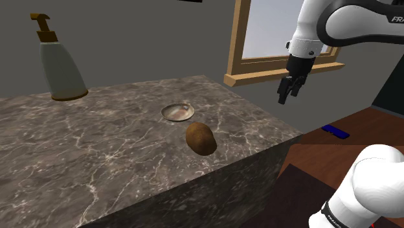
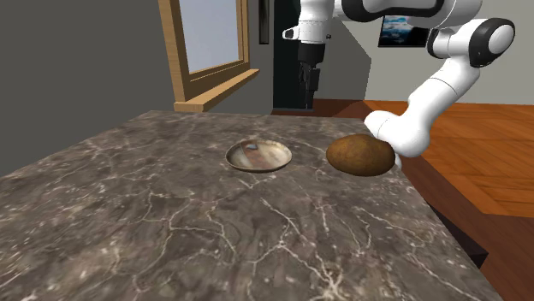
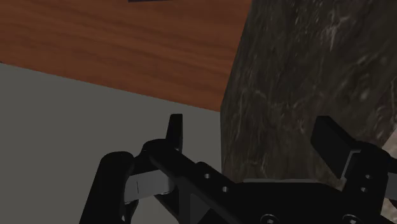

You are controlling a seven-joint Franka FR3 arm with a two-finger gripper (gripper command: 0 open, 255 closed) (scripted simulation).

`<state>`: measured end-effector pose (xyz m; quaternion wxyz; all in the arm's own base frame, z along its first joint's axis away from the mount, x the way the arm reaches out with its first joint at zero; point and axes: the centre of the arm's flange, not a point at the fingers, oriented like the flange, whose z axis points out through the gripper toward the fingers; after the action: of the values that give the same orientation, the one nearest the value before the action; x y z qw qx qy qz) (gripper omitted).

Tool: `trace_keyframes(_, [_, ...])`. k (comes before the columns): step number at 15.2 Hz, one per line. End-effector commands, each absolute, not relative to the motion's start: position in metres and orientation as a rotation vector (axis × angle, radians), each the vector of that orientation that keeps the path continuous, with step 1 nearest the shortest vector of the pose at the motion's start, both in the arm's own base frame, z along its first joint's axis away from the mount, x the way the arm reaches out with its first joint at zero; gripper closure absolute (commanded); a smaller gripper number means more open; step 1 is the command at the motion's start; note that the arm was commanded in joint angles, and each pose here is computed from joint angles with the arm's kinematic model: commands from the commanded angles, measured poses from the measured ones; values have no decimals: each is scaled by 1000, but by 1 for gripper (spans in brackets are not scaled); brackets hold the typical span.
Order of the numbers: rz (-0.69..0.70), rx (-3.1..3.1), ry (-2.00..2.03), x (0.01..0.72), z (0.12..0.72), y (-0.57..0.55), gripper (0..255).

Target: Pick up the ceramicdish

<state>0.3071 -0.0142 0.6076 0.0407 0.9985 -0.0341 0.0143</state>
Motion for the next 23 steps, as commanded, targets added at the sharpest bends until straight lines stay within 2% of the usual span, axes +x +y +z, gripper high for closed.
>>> trace_keyframes(1, [44,3058,-104,307,608,-14,0])
trace_keyframes(12, [49,3340,-164,371,596,71,0])
trace_keyframes(23, [55,3620,-233,436,609,154,0])
